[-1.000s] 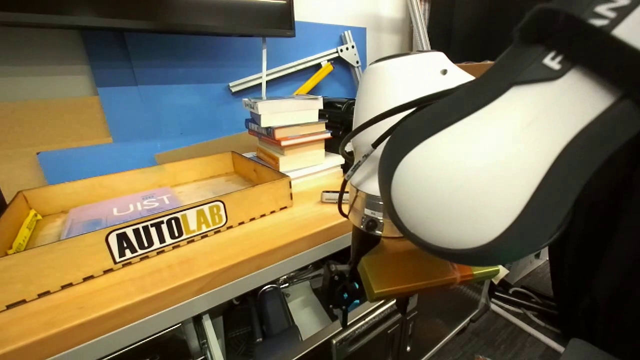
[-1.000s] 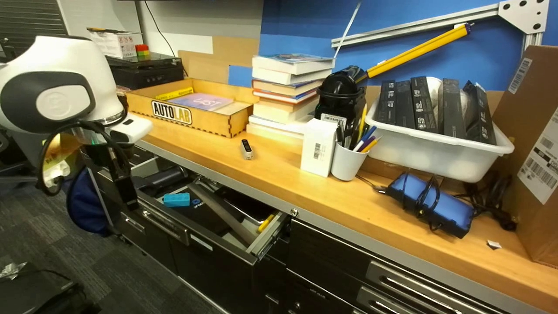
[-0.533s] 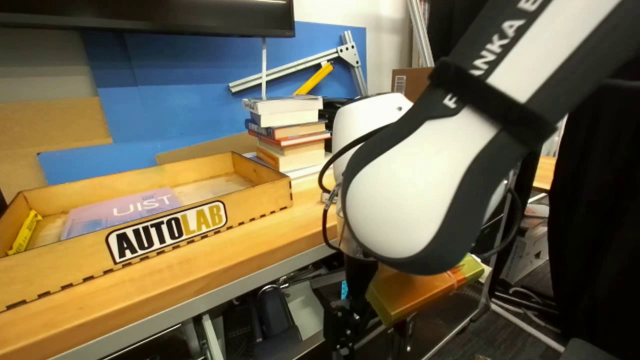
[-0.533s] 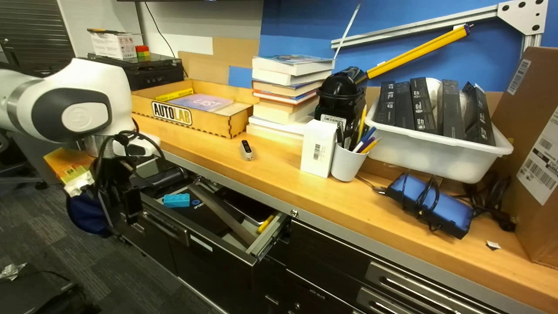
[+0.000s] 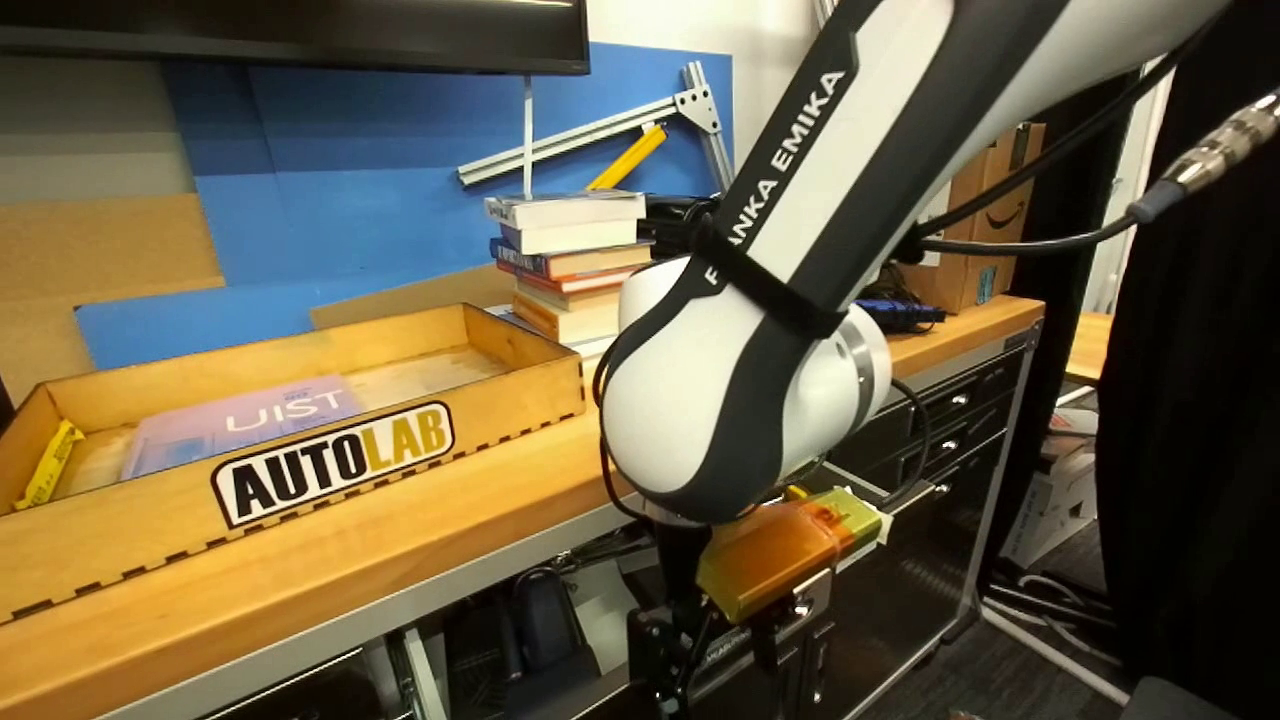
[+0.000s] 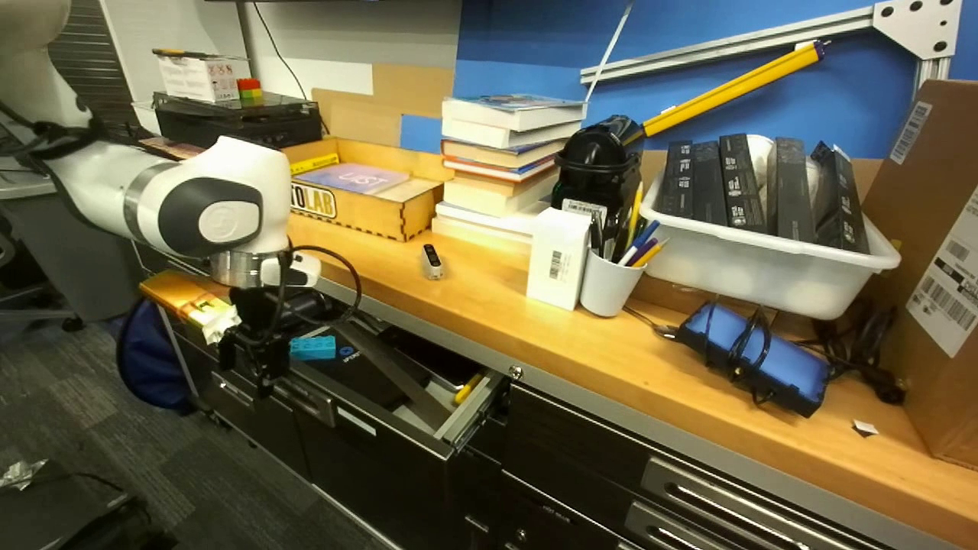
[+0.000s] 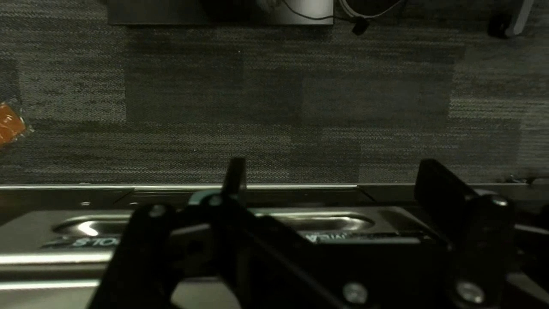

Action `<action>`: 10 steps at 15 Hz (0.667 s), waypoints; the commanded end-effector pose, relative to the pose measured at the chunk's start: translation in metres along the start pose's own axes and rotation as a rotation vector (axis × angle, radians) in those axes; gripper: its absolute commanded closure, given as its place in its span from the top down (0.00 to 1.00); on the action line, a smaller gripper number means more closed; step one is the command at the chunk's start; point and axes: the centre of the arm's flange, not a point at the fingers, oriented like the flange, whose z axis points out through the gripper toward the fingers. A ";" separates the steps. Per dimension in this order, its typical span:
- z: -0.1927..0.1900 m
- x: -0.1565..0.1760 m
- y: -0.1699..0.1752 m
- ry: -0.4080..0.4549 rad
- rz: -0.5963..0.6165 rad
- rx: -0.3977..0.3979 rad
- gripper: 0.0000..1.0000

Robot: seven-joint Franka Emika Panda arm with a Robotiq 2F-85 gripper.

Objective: Place the blue block inside the open drawer then close the drawer

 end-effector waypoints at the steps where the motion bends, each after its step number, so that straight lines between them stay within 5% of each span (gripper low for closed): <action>1: 0.004 0.030 0.000 -0.025 0.022 -0.004 1.00; 10: -0.021 0.084 0.028 0.135 0.364 0.015 1.00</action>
